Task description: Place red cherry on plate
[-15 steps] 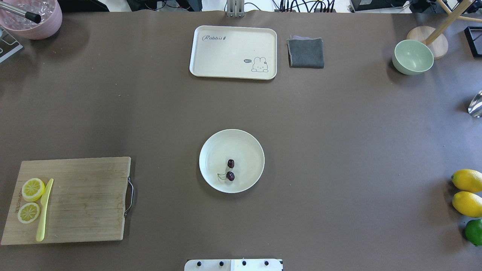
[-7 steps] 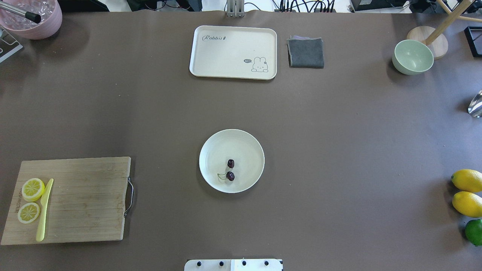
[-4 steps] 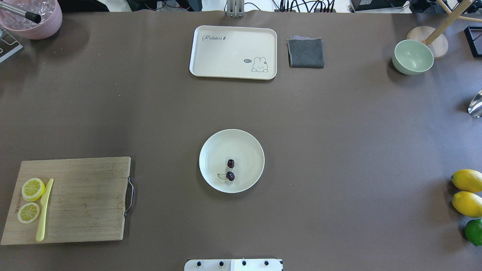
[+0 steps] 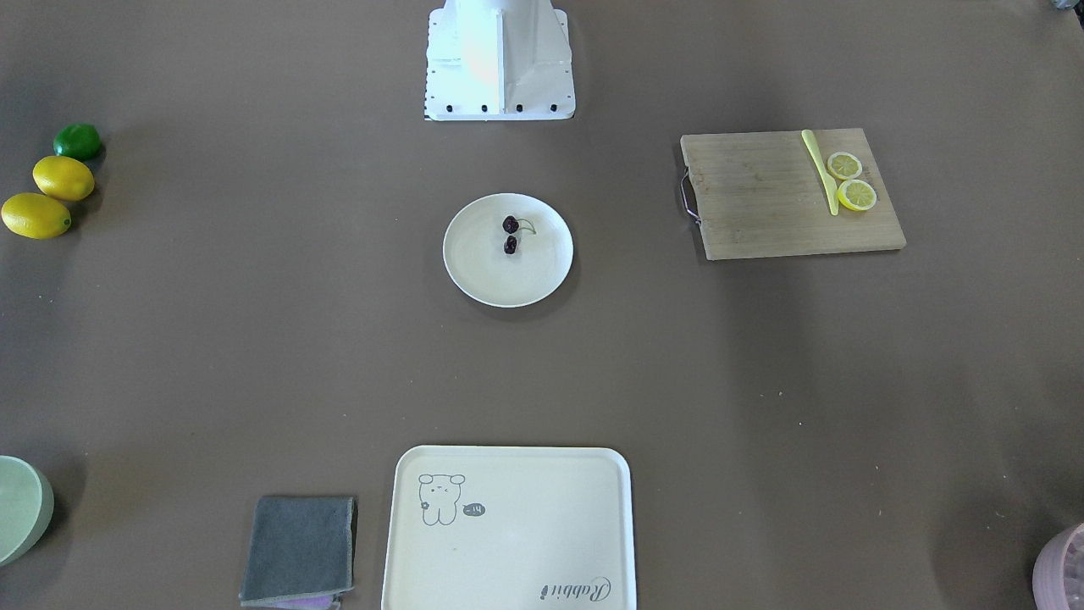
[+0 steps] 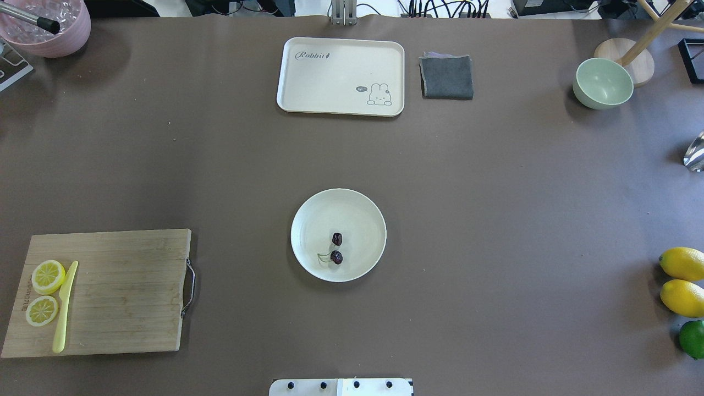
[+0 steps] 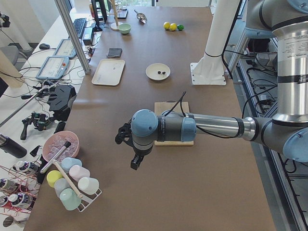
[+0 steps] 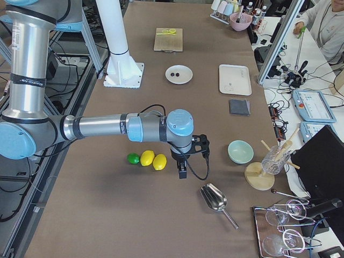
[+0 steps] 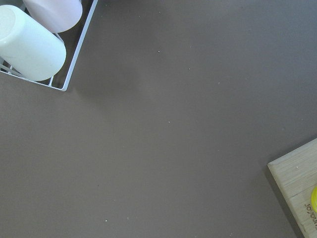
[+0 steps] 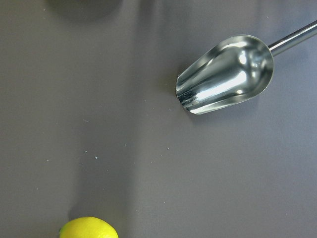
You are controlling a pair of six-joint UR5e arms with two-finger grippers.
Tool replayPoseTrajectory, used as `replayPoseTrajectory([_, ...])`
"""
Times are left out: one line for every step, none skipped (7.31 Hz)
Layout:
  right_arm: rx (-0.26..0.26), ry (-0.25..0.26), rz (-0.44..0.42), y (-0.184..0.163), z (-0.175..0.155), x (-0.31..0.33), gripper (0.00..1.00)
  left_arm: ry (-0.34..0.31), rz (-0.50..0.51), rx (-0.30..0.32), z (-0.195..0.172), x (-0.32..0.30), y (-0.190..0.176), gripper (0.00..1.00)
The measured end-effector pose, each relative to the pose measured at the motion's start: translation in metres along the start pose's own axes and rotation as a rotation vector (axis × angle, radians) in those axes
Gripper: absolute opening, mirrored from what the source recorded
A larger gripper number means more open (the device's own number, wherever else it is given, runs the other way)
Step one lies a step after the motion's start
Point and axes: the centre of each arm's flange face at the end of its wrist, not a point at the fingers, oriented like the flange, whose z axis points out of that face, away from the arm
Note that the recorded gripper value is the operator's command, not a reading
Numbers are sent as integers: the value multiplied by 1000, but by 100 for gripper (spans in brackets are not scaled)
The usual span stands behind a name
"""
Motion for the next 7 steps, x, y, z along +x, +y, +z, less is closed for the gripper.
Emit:
replayPoseTrajectory([-1,-1,0,0,0,0,100,0,0,0,0,0,1,98])
replayPoseTrajectory([-2,-1,1,0,1,0,100,0,0,1,0,1,1,98])
replayPoseTrajectory([-3,-2,1,0,2,0,100,0,-1,0,0,1,2,98])
replayPoseTrajectory([-5,-2,2,0,3,0,100,1,-3,-2,1,1,4,98])
replayPoseTrajectory([-6,-1,3,0,3,0,100,2,-6,-4,2,1,7,98])
replayPoseTrajectory([-7,-1,3,0,3,0,100,3,-8,-6,3,0,8,98])
replayPoseTrajectory([-8,-1,4,0,4,0,100,3,-9,-6,3,0,8,98])
